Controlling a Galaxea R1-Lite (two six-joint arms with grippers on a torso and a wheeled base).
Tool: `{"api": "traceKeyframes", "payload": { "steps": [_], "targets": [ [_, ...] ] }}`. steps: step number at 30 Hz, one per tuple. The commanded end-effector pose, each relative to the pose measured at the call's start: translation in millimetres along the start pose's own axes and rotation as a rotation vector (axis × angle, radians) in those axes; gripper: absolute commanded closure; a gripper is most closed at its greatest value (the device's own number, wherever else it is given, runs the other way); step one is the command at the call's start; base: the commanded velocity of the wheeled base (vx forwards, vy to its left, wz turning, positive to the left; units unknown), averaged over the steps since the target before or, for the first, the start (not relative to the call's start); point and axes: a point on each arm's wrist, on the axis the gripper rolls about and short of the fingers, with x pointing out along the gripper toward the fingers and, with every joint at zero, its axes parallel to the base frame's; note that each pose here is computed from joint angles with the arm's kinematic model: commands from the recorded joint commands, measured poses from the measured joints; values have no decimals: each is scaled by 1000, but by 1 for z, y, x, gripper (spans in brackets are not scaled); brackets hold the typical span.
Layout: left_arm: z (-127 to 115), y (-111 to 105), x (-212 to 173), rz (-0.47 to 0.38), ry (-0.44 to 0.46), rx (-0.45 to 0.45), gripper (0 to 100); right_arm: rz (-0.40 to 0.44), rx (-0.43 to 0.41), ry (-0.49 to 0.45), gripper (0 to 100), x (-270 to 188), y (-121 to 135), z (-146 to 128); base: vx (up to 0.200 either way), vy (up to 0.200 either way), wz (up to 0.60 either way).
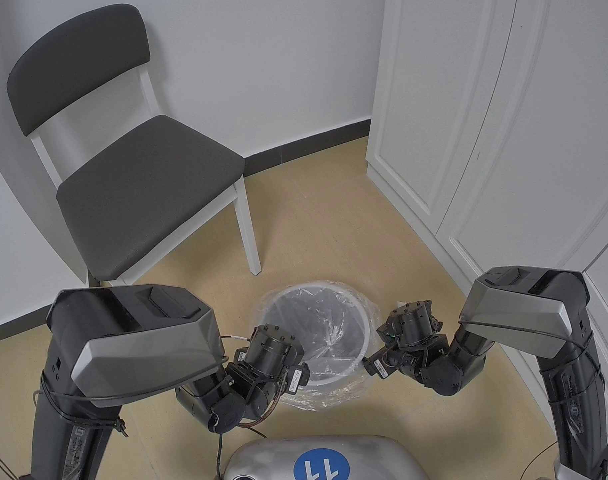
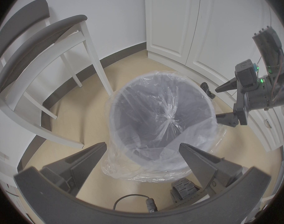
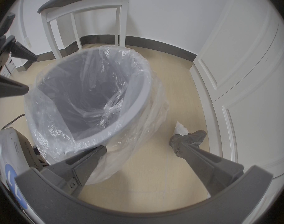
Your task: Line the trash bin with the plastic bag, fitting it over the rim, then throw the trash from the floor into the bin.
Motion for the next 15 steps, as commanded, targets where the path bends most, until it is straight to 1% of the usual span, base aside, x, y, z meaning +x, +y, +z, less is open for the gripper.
{"api": "traceKeyframes", "payload": {
  "steps": [1, 6, 8, 10, 15],
  "targets": [
    [1, 2, 3, 10, -6, -7, 0, 2, 0, 2, 0, 4, 2, -3, 0, 0, 0],
    [14, 6, 10, 33, -46, -33, 0, -11, 45, -49, 0, 14, 3, 6, 0, 0, 0],
    [15, 6, 10, 34, -49, -35, 0, -16, 55, -65, 0, 18, 3, 8, 0, 0, 0],
    [17, 6, 10, 34, -56, -39, 0, -29, 72, -112, 0, 25, 0, 14, 0, 0, 0],
    [17, 7, 11, 35, -55, -43, 0, -44, 89, -139, 0, 35, -7, 21, 0, 0, 0]
  ]
}}
